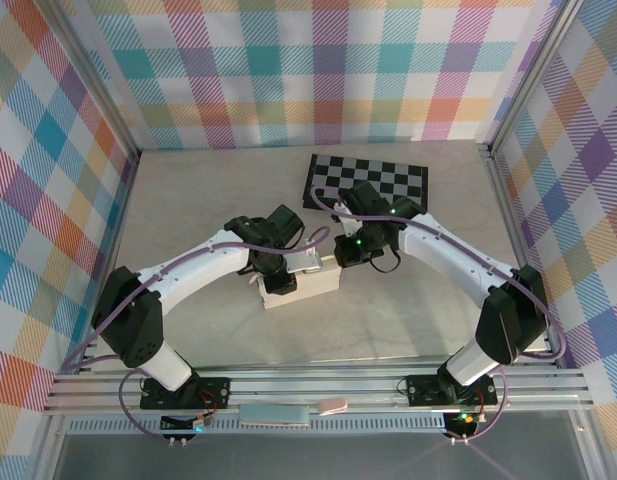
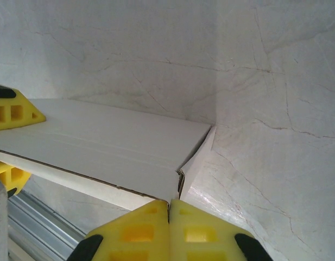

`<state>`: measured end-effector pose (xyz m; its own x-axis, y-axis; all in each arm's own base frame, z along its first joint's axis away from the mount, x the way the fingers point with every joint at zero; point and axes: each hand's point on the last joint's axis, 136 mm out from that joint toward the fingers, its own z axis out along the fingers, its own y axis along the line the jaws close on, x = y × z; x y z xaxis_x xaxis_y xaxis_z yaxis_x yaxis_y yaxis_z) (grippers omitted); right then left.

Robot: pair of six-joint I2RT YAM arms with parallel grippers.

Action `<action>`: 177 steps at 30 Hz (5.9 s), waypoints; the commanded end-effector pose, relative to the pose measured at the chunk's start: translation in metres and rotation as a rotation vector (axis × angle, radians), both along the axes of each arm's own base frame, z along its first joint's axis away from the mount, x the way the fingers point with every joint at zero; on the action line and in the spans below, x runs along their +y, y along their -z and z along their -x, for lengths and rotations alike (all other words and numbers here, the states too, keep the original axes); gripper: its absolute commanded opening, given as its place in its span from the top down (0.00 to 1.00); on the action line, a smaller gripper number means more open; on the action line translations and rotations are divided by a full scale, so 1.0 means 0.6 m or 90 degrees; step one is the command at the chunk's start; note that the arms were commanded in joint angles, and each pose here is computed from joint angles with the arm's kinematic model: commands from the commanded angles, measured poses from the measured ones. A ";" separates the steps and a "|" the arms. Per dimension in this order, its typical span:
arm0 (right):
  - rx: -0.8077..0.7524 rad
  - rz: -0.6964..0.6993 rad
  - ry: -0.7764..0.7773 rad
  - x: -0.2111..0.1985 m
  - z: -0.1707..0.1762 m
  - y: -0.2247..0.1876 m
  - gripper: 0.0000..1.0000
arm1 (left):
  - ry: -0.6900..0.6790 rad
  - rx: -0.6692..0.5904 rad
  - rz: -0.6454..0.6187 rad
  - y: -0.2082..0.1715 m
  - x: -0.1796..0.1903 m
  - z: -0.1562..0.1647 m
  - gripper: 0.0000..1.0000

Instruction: Fold the paper box

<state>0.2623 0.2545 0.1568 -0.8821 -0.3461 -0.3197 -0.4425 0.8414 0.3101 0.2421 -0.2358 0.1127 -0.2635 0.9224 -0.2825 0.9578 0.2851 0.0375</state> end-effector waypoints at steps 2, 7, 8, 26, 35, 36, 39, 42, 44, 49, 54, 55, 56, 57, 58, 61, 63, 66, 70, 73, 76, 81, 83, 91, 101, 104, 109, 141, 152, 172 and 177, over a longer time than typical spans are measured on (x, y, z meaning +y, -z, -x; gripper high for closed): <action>-0.001 -0.010 -0.003 0.007 0.020 0.012 1.00 | -0.016 0.011 0.014 -0.001 -0.007 -0.009 0.71; -0.045 0.008 -0.014 -0.001 0.030 0.031 1.00 | -0.045 0.008 0.043 -0.012 -0.006 -0.021 0.69; -0.053 0.011 -0.016 -0.001 0.033 0.034 1.00 | -0.056 0.008 0.050 -0.015 -0.006 -0.024 0.69; -0.125 0.053 0.002 -0.001 0.035 0.036 1.00 | -0.177 -0.025 0.209 -0.077 -0.008 -0.055 0.50; -0.138 0.031 0.027 0.012 0.028 0.014 1.00 | -0.230 -0.025 0.245 -0.084 -0.012 -0.073 0.33; -0.141 0.029 0.031 0.012 0.027 0.011 1.00 | -0.231 -0.023 0.244 -0.083 -0.012 -0.073 0.33; -0.148 0.030 0.042 0.011 0.021 0.000 1.00 | -0.224 -0.017 0.242 -0.080 -0.015 -0.073 0.33; -0.157 0.036 0.048 0.008 0.016 -0.011 1.00 | -0.216 -0.007 0.233 -0.075 -0.019 -0.073 0.28; -0.164 0.041 0.049 0.006 0.012 -0.016 1.00 | -0.211 -0.005 0.233 -0.073 -0.023 -0.073 0.20; -0.167 0.037 0.041 0.012 0.008 -0.023 1.00 | -0.217 -0.025 0.235 -0.079 -0.024 -0.081 0.16; -0.158 0.046 0.038 0.013 0.009 -0.014 1.00 | -0.267 -0.098 0.284 -0.138 -0.019 -0.110 0.17; -0.155 0.046 0.037 0.013 0.008 -0.013 1.00 | -0.273 -0.106 0.303 -0.156 -0.021 -0.114 0.18; -0.150 0.047 0.037 0.015 0.007 -0.011 1.00 | -0.284 -0.115 0.317 -0.174 -0.019 -0.118 0.20; -0.146 0.048 0.037 0.016 0.006 -0.009 1.00 | -0.297 -0.119 0.321 -0.184 -0.016 -0.121 0.23; -0.141 0.051 0.037 0.016 0.004 -0.007 1.00 | -0.320 -0.123 0.319 -0.193 -0.007 -0.125 0.25; -0.131 0.052 0.035 0.022 0.000 -0.005 1.00 | -0.389 -0.114 0.298 -0.198 0.029 -0.123 0.35; -0.124 0.049 0.036 0.025 -0.003 -0.006 1.00 | -0.430 -0.106 0.273 -0.194 0.057 -0.111 0.41; -0.111 0.047 0.035 0.030 -0.006 -0.005 1.00 | -0.474 -0.074 0.240 -0.185 0.093 -0.080 0.48; -0.100 0.045 0.034 0.034 -0.012 -0.002 1.00 | -0.628 -0.057 0.225 -0.186 0.162 -0.071 0.56; -0.087 0.037 0.032 0.038 -0.016 -0.003 1.00 | -0.782 0.013 0.346 -0.214 0.188 -0.074 0.68; -0.078 0.033 0.029 0.043 -0.020 -0.003 1.00 | -0.809 0.072 0.405 -0.205 0.175 -0.055 0.68; -0.072 0.026 0.021 0.049 -0.023 -0.003 1.00 | -0.784 0.113 0.345 -0.157 0.177 -0.032 0.63; -0.068 0.022 0.017 0.050 -0.023 -0.003 1.00 | -0.733 0.090 0.315 -0.161 0.178 -0.040 0.55; -0.051 0.012 0.009 0.047 -0.028 0.001 1.00 | -0.640 0.093 0.163 -0.121 0.187 -0.074 0.44; -0.042 0.005 0.011 0.048 -0.034 0.002 1.00 | -0.548 0.109 0.161 -0.100 0.172 -0.056 0.38; -0.038 0.006 0.012 0.047 -0.035 0.005 1.00 | -0.551 0.112 0.155 -0.093 0.173 -0.058 0.40; -0.036 0.002 0.012 0.049 -0.038 0.004 1.00 | -0.554 0.122 0.150 -0.078 0.174 -0.051 0.43; 0.019 -0.062 0.112 0.069 -0.039 -0.008 1.00 | -0.602 0.131 0.138 -0.036 0.160 -0.048 0.73; 0.038 -0.066 0.143 0.071 -0.040 -0.011 1.00 | -0.604 0.131 0.136 -0.035 0.153 -0.047 0.74; -0.043 0.022 0.123 0.057 -0.022 0.036 1.00 | -0.628 0.122 0.159 -0.051 0.150 -0.055 0.74; -0.071 0.058 0.116 0.044 -0.016 0.041 1.00 | -0.665 0.105 0.193 -0.076 0.160 -0.063 0.60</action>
